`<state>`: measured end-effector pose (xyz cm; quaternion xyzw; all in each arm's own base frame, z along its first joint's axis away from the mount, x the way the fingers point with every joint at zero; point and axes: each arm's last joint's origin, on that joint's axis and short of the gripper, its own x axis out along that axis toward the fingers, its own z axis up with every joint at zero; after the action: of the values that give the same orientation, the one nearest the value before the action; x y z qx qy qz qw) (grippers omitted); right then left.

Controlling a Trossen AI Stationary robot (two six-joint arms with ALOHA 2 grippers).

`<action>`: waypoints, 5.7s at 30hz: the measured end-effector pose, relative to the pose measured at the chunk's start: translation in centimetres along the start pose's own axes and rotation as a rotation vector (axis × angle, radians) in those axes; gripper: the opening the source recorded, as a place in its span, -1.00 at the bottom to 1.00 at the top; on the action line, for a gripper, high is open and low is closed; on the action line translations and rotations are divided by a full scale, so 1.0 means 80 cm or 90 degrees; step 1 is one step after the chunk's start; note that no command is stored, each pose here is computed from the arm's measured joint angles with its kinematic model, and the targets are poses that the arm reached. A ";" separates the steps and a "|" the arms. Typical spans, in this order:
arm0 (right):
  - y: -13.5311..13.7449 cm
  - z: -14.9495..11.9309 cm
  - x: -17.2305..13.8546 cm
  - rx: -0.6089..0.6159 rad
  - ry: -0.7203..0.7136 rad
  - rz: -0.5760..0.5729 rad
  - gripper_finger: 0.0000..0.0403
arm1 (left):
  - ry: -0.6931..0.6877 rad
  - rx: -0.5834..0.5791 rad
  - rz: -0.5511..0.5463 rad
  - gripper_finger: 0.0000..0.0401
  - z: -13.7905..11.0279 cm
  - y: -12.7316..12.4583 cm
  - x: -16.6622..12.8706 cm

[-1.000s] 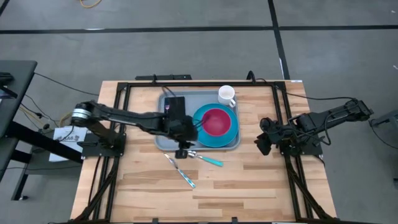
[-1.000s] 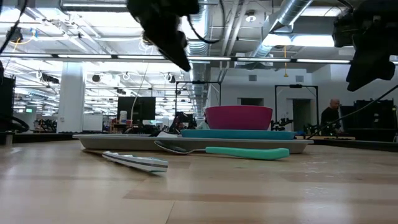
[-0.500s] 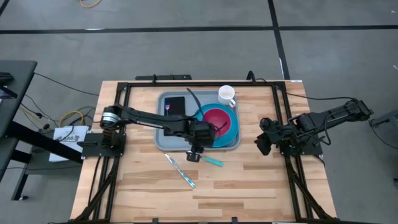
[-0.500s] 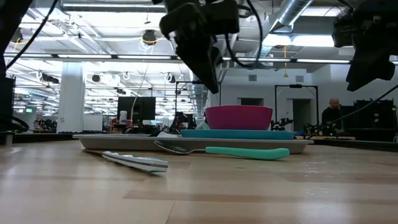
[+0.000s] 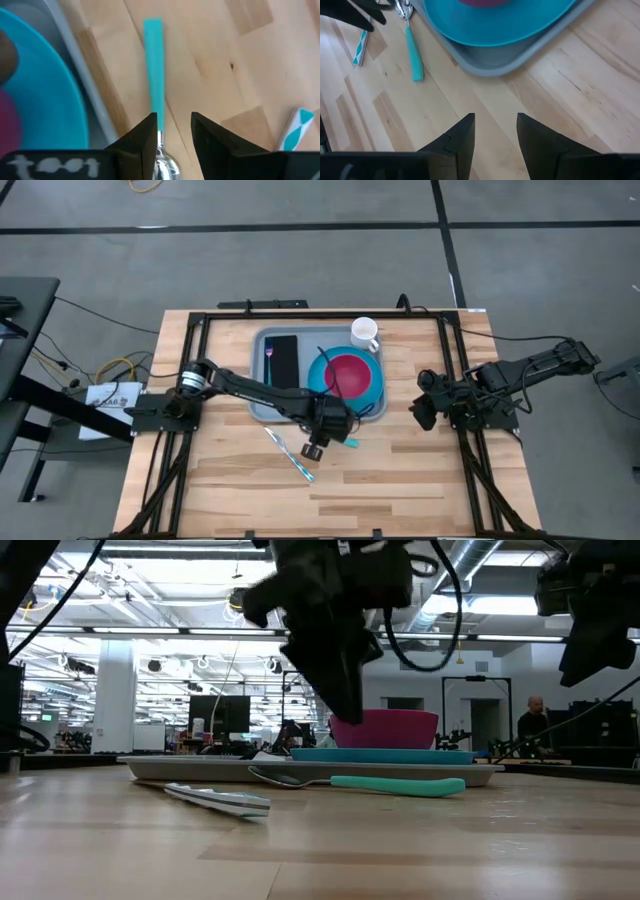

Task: Set up tray
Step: Put the blue spoon to the right of the blue fork on the black napkin on the gray serving tray

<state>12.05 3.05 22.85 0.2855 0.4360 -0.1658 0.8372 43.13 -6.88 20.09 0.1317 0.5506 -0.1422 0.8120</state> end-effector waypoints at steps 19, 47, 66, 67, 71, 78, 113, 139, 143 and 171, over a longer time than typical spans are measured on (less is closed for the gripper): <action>0.001 0.000 0.000 0.000 0.005 0.006 -0.31 | 0.059 -0.014 0.006 -0.46 -0.011 0.007 0.059; 0.000 0.000 0.000 -0.023 0.006 0.004 -0.31 | 0.122 -0.031 -0.032 -0.88 -0.024 0.003 0.051; 0.007 0.003 0.000 -0.032 0.001 0.053 -0.31 | 0.195 0.059 0.067 -0.87 -0.051 0.040 -0.062; 0.010 0.005 -0.001 -0.029 -0.005 0.072 -0.31 | 0.198 0.053 0.075 -0.87 -0.053 0.044 -0.063; 0.027 0.017 0.000 0.003 -0.035 0.164 -0.31 | 0.208 0.067 0.109 -0.87 -0.052 0.054 -0.074; 0.051 0.049 0.023 0.069 -0.005 0.307 -0.31 | 0.171 0.098 0.152 -0.87 -0.033 0.060 -0.100; 0.061 0.182 0.063 0.048 -0.078 0.377 -0.31 | 0.119 0.290 0.266 -0.87 0.014 0.034 -0.174; 0.058 0.182 0.063 0.062 -0.055 0.391 -0.80 | 0.110 0.316 0.333 -0.87 0.022 0.042 -0.175; 0.058 0.182 0.063 0.059 -0.058 0.390 -0.82 | 0.116 0.314 0.345 -0.87 0.023 0.043 -0.176; 0.041 0.198 0.058 0.067 -0.098 0.384 -0.82 | 0.094 -0.036 0.468 -0.33 -0.005 0.078 -0.207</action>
<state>26.46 -4.36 27.31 0.4318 0.2578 0.0464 0.8631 39.28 0.43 35.70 0.3077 0.5276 0.1837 0.7702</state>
